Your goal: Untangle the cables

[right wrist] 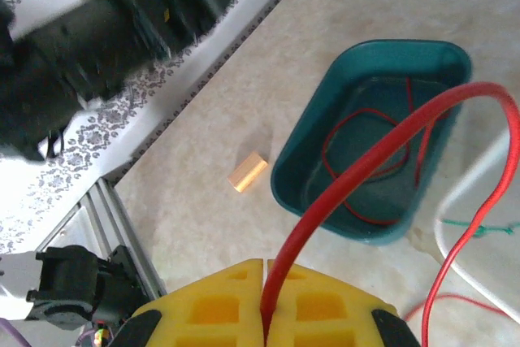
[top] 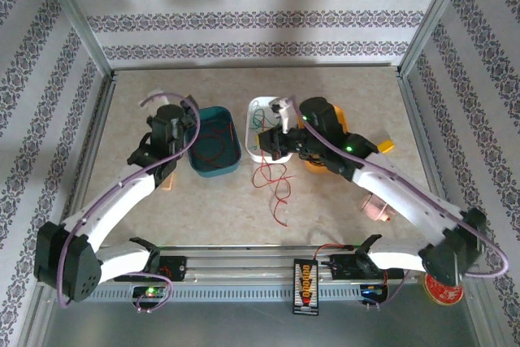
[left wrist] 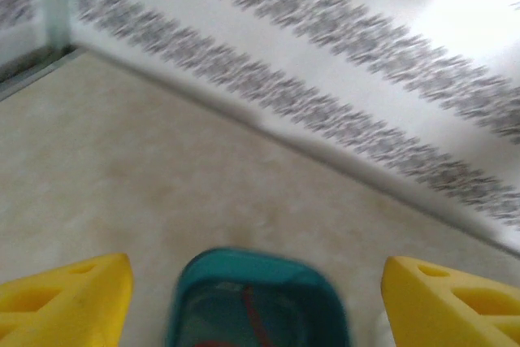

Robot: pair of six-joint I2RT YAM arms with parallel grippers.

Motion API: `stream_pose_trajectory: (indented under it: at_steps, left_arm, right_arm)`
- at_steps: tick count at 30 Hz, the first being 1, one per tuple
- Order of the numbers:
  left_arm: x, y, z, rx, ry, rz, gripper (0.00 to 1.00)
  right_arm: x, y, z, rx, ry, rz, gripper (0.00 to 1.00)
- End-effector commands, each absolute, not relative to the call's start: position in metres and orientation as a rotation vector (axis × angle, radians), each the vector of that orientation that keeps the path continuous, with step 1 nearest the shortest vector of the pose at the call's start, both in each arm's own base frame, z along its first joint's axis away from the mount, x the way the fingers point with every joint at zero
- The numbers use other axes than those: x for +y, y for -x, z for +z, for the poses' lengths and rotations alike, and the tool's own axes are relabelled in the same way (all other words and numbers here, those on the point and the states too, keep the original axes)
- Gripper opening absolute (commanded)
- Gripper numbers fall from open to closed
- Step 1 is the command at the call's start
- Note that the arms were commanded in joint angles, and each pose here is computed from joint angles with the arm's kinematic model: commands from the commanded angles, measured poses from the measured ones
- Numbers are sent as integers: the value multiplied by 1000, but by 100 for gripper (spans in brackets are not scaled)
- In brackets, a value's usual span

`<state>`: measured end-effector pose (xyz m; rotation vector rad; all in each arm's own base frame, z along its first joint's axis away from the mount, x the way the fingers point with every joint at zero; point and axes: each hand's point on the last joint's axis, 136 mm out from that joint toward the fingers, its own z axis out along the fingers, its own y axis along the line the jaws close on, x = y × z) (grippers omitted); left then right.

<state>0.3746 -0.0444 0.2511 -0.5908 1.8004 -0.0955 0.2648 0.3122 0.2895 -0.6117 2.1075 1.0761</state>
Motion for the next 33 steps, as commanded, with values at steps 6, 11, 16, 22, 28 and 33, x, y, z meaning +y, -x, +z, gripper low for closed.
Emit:
stream_pose_trajectory:
  at_steps: [6, 11, 16, 22, 28, 33]
  left_arm:
    - [1, -307, 188, 1889, 803, 74, 80]
    - [4, -306, 205, 1860, 773, 81, 81]
    - [1, -310, 213, 1858, 751, 71, 81]
    - [-9, -317, 214, 1881, 699, 42, 82]
    - [-25, -328, 214, 1901, 614, -16, 81]
    - [-52, -341, 210, 1937, 498, -90, 80]
  right_arm:
    - [384, -310, 321, 1973, 681, 1170, 0]
    - [417, -356, 300, 2012, 665, 1158, 0]
    - [451, -381, 250, 2113, 648, 1215, 0]
    - [447, -406, 197, 2236, 518, 1018, 34]
    - [400, -406, 214, 2209, 419, 740, 53]
    - [350, -370, 207, 2246, 385, 640, 54]
